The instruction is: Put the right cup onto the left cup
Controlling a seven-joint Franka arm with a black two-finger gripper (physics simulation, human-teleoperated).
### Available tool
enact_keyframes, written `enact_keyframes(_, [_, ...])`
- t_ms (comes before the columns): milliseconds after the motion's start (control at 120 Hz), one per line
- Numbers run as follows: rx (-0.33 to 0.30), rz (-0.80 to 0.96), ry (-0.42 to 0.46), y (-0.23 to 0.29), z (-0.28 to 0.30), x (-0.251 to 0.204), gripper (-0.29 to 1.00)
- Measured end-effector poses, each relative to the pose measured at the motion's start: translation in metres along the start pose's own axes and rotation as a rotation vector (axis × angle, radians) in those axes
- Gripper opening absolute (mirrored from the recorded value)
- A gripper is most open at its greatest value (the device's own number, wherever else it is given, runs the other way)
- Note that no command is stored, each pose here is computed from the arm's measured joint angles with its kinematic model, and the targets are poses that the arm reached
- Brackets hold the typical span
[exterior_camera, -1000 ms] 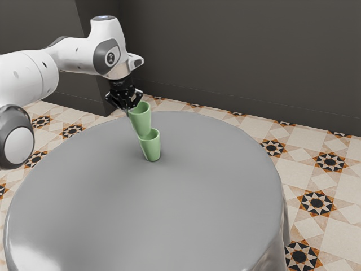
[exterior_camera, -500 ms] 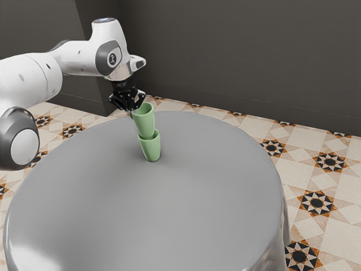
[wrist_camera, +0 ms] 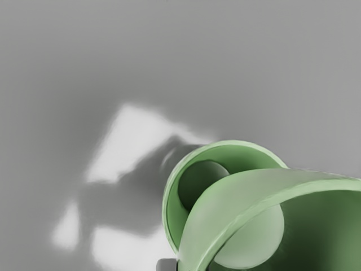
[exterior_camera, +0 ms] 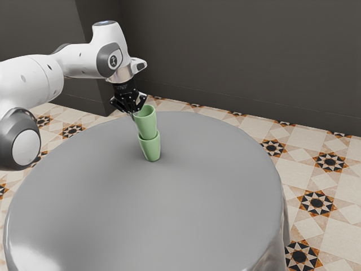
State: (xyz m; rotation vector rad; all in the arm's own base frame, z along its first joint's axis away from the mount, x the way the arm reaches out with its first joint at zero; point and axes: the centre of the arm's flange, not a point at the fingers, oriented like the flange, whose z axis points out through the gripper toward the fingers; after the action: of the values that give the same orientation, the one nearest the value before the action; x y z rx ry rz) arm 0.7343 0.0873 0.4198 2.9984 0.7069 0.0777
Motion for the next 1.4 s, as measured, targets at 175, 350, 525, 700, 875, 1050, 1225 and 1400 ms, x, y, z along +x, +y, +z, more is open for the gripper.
enact_keyframes(175, [-0.001,-0.004,0.003,-0.005,0.002,0.003,-0.08])
enact_keyframes(350, [-0.009,-0.007,-0.009,-0.004,0.009,0.002,0.1])
enact_keyframes(525, [-0.032,-0.013,0.001,-0.001,-0.003,0.0,0.43])
enact_keyframes(700, [-0.058,-0.001,0.032,0.002,-0.055,-0.023,0.58])
enact_keyframes(875, [-0.063,0.058,0.06,0.023,-0.113,-0.065,0.65])
enact_keyframes(1050, [0.011,0.138,0.115,0.028,-0.158,-0.104,0.68])
enact_keyframes(1225, [0.049,0.17,0.105,0.007,-0.172,-0.146,0.69])
enact_keyframes(1400, [0.058,0.185,0.094,-0.008,-0.177,-0.174,0.7])
